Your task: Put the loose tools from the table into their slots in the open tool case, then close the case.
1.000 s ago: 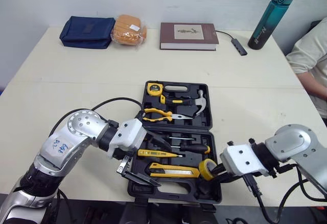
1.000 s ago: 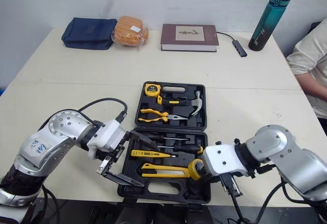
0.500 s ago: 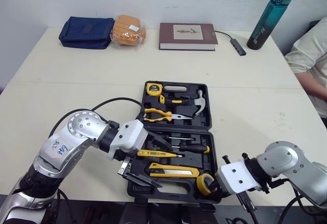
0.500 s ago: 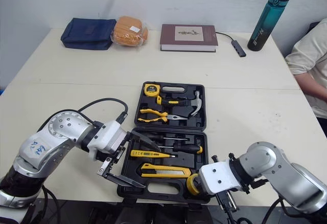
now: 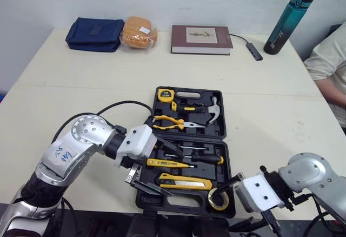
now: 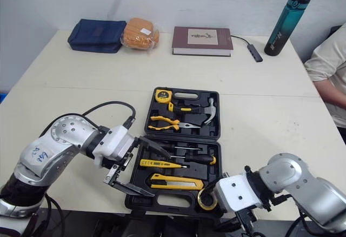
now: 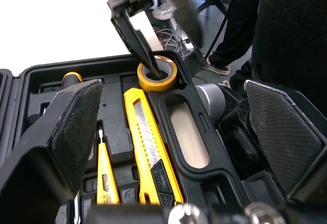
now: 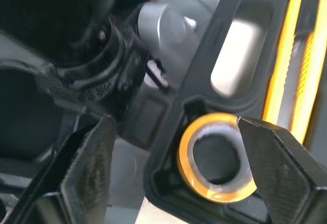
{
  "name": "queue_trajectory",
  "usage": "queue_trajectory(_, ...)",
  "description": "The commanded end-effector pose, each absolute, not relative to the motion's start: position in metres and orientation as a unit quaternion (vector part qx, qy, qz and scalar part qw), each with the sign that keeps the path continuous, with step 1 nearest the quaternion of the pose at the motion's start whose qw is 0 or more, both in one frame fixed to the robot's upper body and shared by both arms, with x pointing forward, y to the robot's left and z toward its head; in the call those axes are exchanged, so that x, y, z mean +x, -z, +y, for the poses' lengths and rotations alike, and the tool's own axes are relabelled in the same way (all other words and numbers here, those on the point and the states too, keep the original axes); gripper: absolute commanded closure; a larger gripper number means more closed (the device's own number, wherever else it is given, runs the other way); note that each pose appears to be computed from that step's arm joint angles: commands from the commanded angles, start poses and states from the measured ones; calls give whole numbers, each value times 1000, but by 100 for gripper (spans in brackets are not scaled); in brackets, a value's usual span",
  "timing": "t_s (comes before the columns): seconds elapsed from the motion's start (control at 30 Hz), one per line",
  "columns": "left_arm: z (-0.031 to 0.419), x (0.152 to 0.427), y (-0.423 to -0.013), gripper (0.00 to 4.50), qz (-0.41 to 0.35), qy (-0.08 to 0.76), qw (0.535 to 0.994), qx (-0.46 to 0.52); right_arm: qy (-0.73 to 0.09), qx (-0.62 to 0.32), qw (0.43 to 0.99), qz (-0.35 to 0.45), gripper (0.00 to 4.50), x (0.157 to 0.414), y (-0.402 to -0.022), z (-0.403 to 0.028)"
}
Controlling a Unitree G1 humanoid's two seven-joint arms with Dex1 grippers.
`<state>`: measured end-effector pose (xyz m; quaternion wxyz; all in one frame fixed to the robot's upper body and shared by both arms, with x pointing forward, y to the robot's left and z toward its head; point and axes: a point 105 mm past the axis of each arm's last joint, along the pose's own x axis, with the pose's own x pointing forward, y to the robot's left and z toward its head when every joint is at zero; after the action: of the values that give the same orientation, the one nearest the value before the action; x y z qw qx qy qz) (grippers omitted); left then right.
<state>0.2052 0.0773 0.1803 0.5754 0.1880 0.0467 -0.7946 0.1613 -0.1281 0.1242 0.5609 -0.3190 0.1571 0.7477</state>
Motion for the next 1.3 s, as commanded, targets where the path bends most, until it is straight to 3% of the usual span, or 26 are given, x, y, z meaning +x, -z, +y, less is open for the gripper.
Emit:
queue_trajectory(0.03,75,204,-184,0,35,798,570,193,-744,-305,582,121,87,163,-137,-125)
queue_trajectory(0.1,74,203,-183,0,35,799,569,193,-742,-295,592,107,87,166,-138,-125)
queue_trajectory(0.17,74,201,-182,0,34,801,566,193,-742,-262,609,100,139,168,-132,-124)
queue_trajectory(0.23,74,200,-182,0,34,802,565,193,-741,-239,621,96,220,170,-125,-123)
queue_trajectory(0.37,74,200,-183,0,35,802,564,193,-745,-227,620,93,425,171,-107,-122)
queue_trajectory(0.4,75,200,-184,0,35,802,564,193,-747,-228,618,93,443,170,-103,-122)
queue_trajectory(0.67,78,201,-184,0,39,800,565,197,-741,-217,625,114,443,172,-86,-122)
queue_trajectory(0.97,77,201,-185,0,38,800,566,194,-702,-168,664,194,443,170,-60,-143)
queue_trajectory(1.3,75,202,-183,0,35,801,566,192,-677,-130,690,220,443,174,-57,-153)
